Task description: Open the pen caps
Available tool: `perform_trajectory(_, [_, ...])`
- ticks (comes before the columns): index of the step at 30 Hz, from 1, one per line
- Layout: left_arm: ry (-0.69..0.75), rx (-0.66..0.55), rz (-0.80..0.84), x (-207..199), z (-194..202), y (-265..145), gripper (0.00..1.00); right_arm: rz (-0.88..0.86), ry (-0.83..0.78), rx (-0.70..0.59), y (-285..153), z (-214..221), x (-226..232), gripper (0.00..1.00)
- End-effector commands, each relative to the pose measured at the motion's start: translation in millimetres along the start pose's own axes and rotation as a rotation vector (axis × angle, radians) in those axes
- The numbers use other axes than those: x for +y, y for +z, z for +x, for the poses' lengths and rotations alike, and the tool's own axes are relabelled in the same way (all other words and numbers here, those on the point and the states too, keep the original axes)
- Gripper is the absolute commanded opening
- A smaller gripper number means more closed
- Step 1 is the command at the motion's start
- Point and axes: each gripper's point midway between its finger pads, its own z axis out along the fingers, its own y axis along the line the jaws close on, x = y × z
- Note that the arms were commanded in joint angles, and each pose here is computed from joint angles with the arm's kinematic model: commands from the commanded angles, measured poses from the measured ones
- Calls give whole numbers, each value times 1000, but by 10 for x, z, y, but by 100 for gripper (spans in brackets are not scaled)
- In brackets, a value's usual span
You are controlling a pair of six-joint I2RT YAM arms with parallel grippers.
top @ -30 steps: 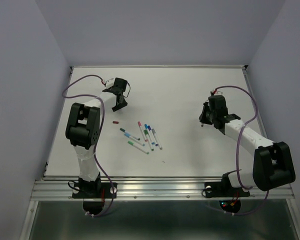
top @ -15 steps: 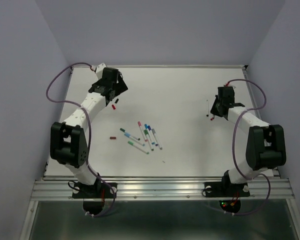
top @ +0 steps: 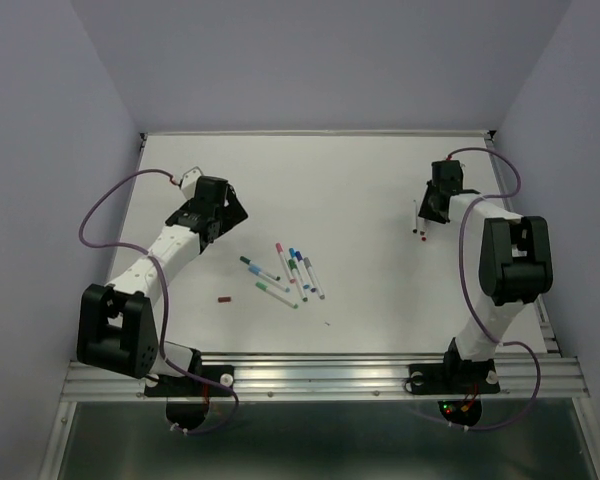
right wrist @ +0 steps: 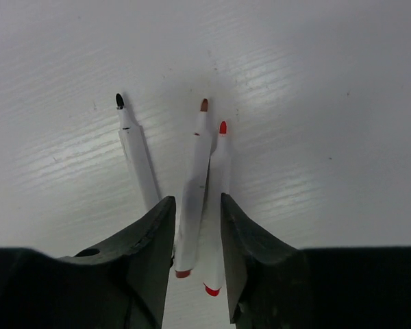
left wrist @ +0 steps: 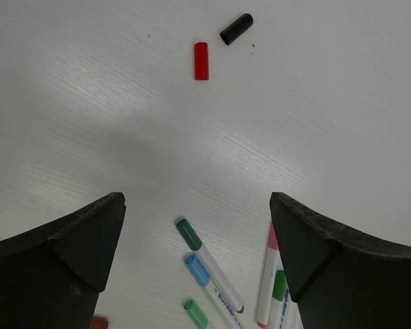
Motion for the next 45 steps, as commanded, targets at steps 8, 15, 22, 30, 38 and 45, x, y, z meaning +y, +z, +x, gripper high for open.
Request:
perform_trajectory(8, [-43, -27, 29, -4, -48, -91, 99, -9, 24, -72, -90, -289, -11, 52])
perform_trajectory(15, [-50, -43, 62, -63, -113, -167, 99, -251, -20, -125, -581, -491, 330, 97])
perform_trajectory(22, [-44, -23, 115, -159, -97, -202, 99, -481, -229, -119, -1308, 80, 1175, 100])
perform_trajectory(30, [-46, -19, 154, -194, -74, -268, 99, -544, -525, -11, -1737, 1197, 1829, 100])
perform_trajectory(38, [-44, -14, 176, -190, -30, -296, 99, -515, -652, 32, -1717, 1710, 2105, 100])
perform_trajectory(45, [-43, -19, 197, -206, -33, -331, 99, -494, -700, 58, -1654, 1923, 2268, 100])
